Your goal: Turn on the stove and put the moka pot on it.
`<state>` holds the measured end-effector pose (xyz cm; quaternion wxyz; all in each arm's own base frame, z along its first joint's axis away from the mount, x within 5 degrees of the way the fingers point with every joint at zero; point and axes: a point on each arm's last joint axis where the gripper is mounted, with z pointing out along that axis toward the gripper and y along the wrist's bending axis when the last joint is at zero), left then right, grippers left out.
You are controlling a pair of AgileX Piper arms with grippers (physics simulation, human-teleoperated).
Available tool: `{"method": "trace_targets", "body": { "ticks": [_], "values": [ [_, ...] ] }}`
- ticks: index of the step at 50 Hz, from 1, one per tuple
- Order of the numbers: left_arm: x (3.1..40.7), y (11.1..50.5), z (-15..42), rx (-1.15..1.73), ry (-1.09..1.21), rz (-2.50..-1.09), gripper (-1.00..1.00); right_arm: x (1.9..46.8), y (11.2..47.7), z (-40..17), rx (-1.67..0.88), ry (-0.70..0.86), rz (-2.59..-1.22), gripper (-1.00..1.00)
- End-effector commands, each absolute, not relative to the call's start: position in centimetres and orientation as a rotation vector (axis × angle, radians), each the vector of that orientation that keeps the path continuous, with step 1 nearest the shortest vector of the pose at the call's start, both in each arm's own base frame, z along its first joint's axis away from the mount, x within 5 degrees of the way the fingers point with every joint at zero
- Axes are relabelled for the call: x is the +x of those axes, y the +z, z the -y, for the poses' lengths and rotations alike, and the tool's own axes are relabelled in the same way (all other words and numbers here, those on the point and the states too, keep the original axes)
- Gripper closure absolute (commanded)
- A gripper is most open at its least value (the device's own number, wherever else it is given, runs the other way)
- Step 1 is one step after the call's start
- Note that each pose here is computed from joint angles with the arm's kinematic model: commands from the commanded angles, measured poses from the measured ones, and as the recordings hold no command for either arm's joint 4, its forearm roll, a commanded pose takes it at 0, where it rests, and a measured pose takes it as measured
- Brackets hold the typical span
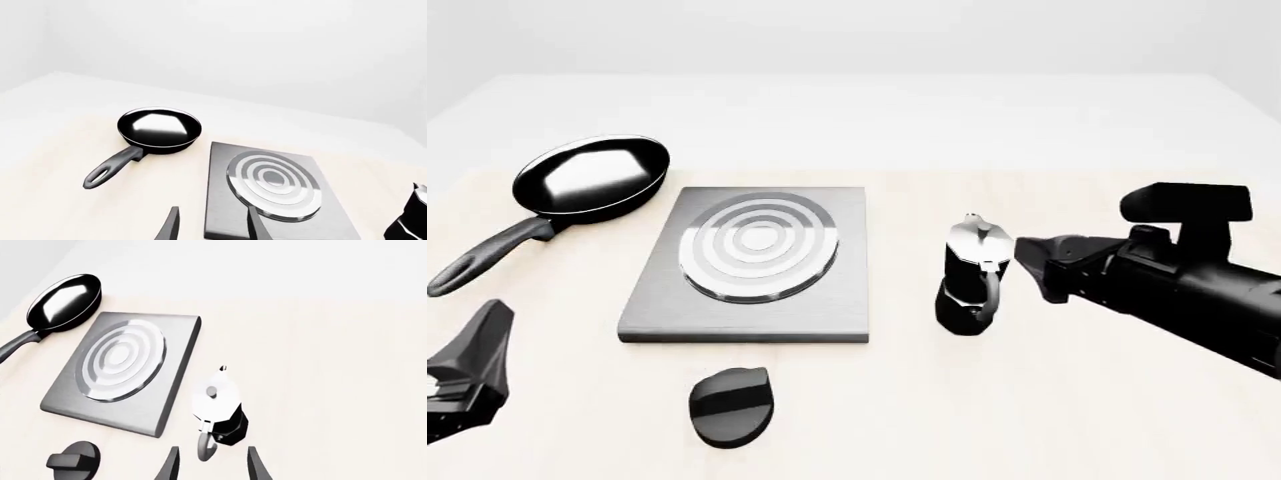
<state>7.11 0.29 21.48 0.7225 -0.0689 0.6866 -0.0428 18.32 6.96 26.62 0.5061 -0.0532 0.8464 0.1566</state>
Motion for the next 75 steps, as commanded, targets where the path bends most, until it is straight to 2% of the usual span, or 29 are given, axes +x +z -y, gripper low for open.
{"method": "trace_targets", "body": {
  "ticks": [1,40,75],
  "values": [
    [7.5,21.5,-0.3,-0.149,-0.094,-1.524,-1.00,19.4,25.0,-7.9,-0.117,0.408,-2.067,-1.00],
    [7.6,21.4,-0.3,-0.153,-0.097,-1.527,-1.00,21.4,19.8,-10.0,-0.039,0.488,-2.168,-1.00],
    [7.7,21.4,-0.3,-0.154,-0.097,-1.530,-1.00,22.0,17.7,-10.7,-0.046,0.498,-2.193,-1.00]
  ]
}}
